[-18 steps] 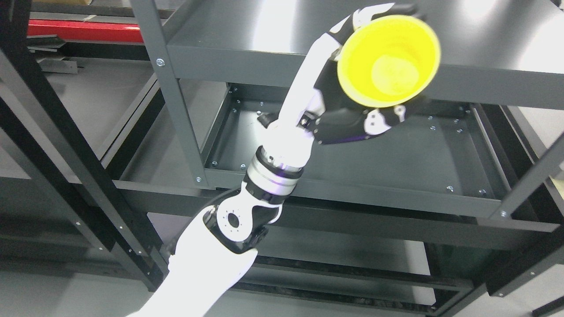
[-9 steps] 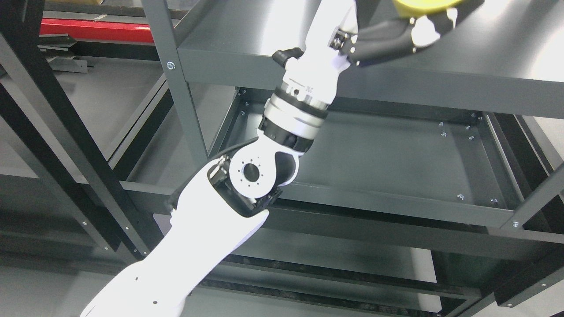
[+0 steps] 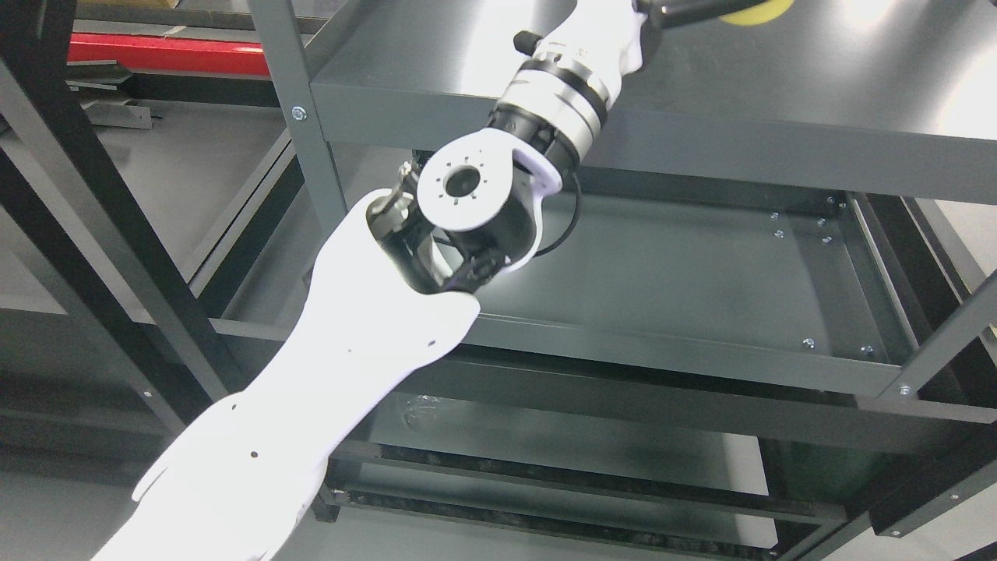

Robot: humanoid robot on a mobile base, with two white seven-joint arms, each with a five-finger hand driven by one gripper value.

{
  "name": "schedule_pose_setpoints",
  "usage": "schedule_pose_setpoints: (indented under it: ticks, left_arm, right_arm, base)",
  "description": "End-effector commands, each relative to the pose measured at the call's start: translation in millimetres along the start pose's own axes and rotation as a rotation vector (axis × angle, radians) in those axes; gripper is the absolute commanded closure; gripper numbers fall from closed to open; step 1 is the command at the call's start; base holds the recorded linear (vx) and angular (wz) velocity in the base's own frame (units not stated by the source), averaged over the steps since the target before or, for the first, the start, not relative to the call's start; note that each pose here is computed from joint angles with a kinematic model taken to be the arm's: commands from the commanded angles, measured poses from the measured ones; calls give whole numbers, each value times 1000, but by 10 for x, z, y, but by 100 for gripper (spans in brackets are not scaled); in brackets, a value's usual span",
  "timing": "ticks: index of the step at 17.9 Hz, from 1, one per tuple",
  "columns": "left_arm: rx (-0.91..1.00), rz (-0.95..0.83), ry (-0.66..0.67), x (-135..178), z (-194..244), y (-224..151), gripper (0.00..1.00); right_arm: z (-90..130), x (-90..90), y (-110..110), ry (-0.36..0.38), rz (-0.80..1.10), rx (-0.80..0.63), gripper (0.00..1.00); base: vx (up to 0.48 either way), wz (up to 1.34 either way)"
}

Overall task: Place yellow IKEA cup on middle right shelf
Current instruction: 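Set the yellow cup down on the shelf and release it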

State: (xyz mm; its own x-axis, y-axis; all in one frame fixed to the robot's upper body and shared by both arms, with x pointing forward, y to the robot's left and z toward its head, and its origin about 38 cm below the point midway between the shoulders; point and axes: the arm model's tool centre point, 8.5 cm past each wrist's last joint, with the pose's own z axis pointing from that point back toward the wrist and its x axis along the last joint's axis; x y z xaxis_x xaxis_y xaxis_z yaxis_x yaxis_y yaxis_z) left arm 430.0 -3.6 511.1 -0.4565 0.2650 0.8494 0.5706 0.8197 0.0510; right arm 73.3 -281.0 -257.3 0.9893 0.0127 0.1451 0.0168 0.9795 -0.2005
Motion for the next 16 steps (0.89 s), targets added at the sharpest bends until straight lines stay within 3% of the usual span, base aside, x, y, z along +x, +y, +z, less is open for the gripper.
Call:
schedule_pose_setpoints:
  ticks: [1,4,6,9,10,16]
  left_arm:
    - [113,82,167,-149,-249,541,93]
    - [159,77,233,-342,-265,697,81]
    - [162,62,241,-362,-265,707,67]
    - [162,-7,319,-436,-244,697,29]
    - [160,-22,339,-447,-235,690,21]
    - [138,-32,325,-374,-227,619,6]
  right_arm:
    - [-6,-89,-98,15,-3,-13,1]
    - [-6,-89,-98,15,-3,-13,1]
    - [-6,-89,-98,15,-3,-13,1]
    - [-6,-89,-98,15,-3,-13,1]
    - [-6,-89,-98,15,-3,-13,1]
    - [-6,-89,-98,15,-3,-13,1]
  base:
    - [0,0]
    - [0,0]
    - [0,0]
    - [0,0]
    - [0,0]
    - [-1,4]
